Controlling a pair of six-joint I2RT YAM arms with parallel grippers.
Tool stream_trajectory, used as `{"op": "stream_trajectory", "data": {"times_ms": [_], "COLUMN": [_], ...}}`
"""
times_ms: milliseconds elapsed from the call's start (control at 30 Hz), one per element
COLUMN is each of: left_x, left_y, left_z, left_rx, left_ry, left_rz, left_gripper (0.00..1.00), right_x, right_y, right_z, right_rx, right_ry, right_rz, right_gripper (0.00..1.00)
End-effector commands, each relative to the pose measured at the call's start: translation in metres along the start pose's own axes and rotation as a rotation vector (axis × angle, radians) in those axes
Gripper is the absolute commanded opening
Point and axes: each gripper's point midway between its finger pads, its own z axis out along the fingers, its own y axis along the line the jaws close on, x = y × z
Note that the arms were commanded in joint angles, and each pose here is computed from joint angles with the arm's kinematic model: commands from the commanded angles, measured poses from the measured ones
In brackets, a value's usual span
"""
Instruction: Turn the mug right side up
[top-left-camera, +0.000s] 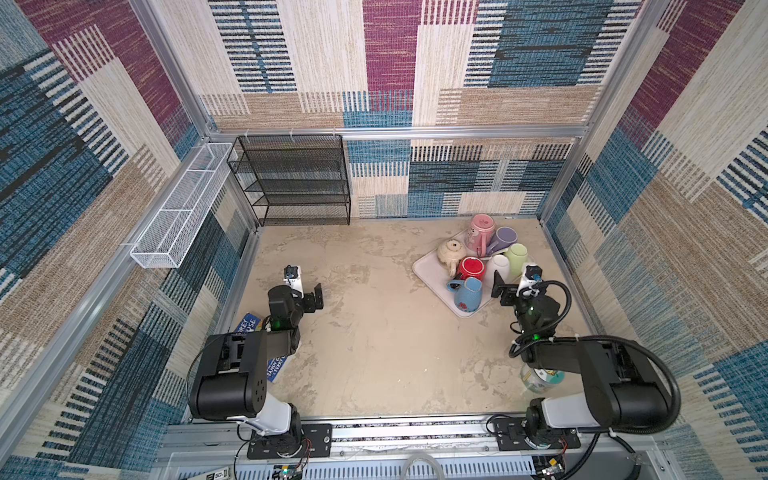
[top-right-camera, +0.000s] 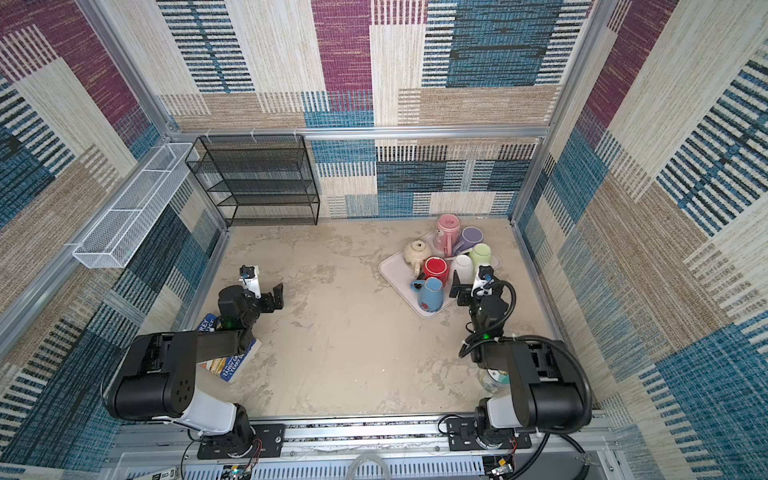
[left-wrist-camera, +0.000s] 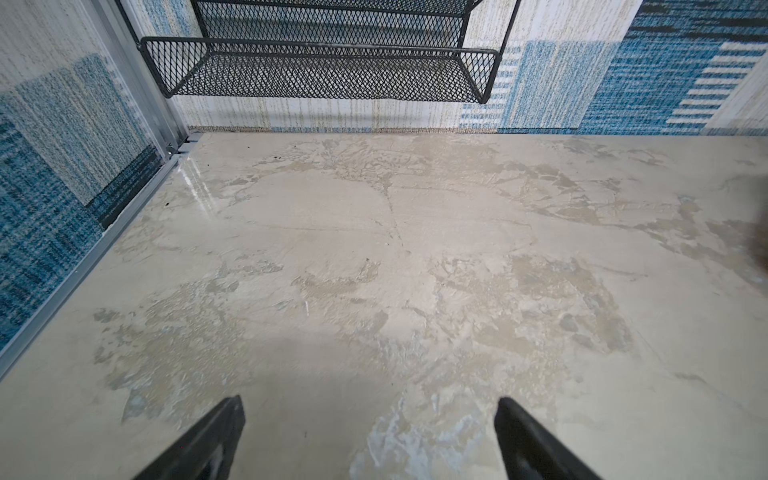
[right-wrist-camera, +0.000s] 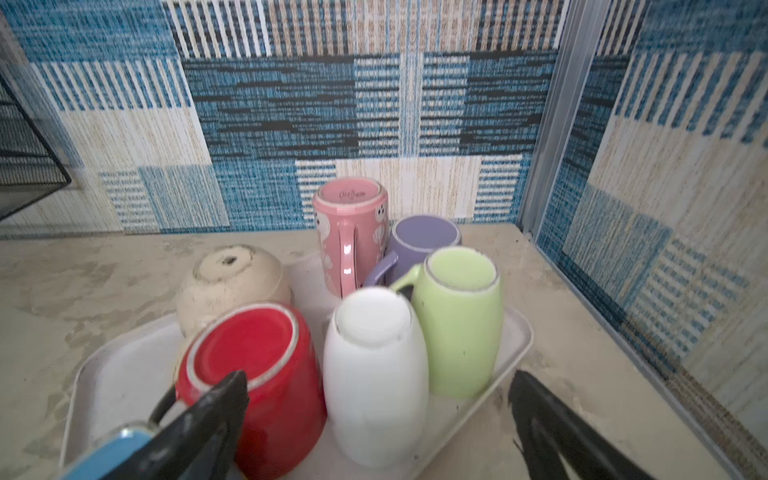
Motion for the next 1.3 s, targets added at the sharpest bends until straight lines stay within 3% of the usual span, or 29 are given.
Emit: {"op": "stream_trajectory", "data": {"times_ms": [0, 167, 267, 333, 600, 900, 1267], "left_x": [-0.011, -0.058, -0.09, -0.105, -0.133, -0.111, -0.056], "left_y": [0.009, -0.002, -0.021, -0.041, -0.149, -0.251, -0.327], "left_z": [0.0, -0.011, -0.018, -0.02, -0.018, 0.02, 0.056], "left_rx": [-0.05, 0.012, 0.107, 0.17, 0.343, 0.524, 0.57], "left_ry": [0.069, 0.077, 0.087, 0.11, 0.188, 0.354, 0.555], "left_rz": [-0.032, -0.054, -0.122, -0.143, 0.01, 0.102, 0.229], "left_gripper": [0.98, 0.99, 0.89, 0.88, 0.94, 0.76, 0.62], "right_x": [0.016, -0.01, -0.02, -0.026, -0.052, 0.011, 0.069], "right_y": [-0.004, 0.0, 0.003, -0.003, -0.041, -0.079, -0.109], "right_z": [0.001, -0.003, 0.006, 0.009, 0.013, 0.024, 0.048], "right_rx": [0.031, 0.025, 0.032, 0.076, 0.177, 0.187, 0.235], "right_ry": [0.156, 0.185, 0.276, 0.32, 0.347, 0.449, 0.531], "right_rz": [0.055, 0.178, 0.232, 0.267, 0.456, 0.661, 0.757], "right_gripper": [1.0, 1.0, 0.96, 0.94, 0.88, 0.78, 0.67]}}
